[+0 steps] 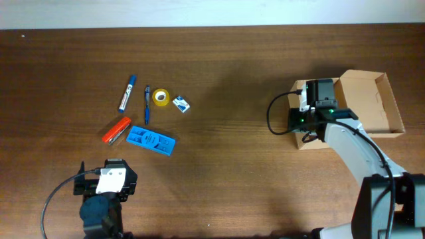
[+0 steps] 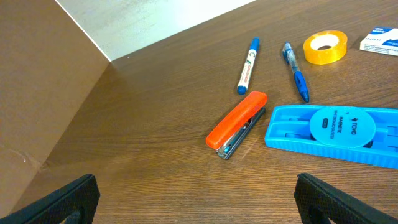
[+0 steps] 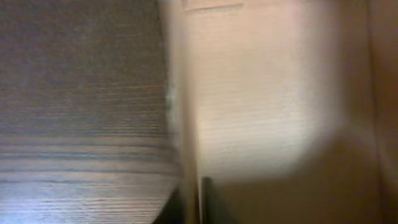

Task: Pack container
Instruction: 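Push the cardboard box with the right gripper toward the table center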

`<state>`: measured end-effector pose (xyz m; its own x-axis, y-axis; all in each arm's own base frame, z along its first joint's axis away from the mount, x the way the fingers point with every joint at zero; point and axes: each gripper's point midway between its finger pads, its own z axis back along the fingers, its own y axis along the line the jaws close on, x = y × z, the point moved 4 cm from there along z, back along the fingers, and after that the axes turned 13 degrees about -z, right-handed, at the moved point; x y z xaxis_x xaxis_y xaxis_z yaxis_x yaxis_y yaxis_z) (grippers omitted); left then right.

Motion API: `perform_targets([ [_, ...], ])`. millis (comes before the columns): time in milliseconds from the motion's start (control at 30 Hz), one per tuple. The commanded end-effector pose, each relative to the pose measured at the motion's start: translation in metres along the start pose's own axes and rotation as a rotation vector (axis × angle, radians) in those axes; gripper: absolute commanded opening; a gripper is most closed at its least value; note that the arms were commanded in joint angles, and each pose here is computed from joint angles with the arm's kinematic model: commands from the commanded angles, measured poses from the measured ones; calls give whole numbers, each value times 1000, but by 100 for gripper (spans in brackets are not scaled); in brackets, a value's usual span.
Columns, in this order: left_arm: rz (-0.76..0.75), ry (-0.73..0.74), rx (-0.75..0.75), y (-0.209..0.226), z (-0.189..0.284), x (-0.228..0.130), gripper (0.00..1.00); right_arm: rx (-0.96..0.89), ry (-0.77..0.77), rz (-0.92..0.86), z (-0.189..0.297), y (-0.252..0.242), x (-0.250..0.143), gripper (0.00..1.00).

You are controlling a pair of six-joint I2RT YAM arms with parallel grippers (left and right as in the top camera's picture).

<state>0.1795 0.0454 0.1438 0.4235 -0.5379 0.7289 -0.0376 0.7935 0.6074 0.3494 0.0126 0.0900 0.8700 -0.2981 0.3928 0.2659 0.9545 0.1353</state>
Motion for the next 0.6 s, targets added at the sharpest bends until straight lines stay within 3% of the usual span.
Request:
perform_targets([
  [0,-10,-6,-1,-1,0,1,100,10,-29,1,5,2,10,4],
  [100,-9,-6,-1,-1,0,1,100,28,-25,26,12,13,13,4],
  [167,-9,-6,-1,-1,0,1,100,60,-37,144,23,36,15,4],
  [367,-10,-6,-1,-1,0,1,100,184,-57,650,54,129,-17,4],
  [567,-9,-6,-1,-1,0,1,100,333,47,1093,66,167,-80,3],
])
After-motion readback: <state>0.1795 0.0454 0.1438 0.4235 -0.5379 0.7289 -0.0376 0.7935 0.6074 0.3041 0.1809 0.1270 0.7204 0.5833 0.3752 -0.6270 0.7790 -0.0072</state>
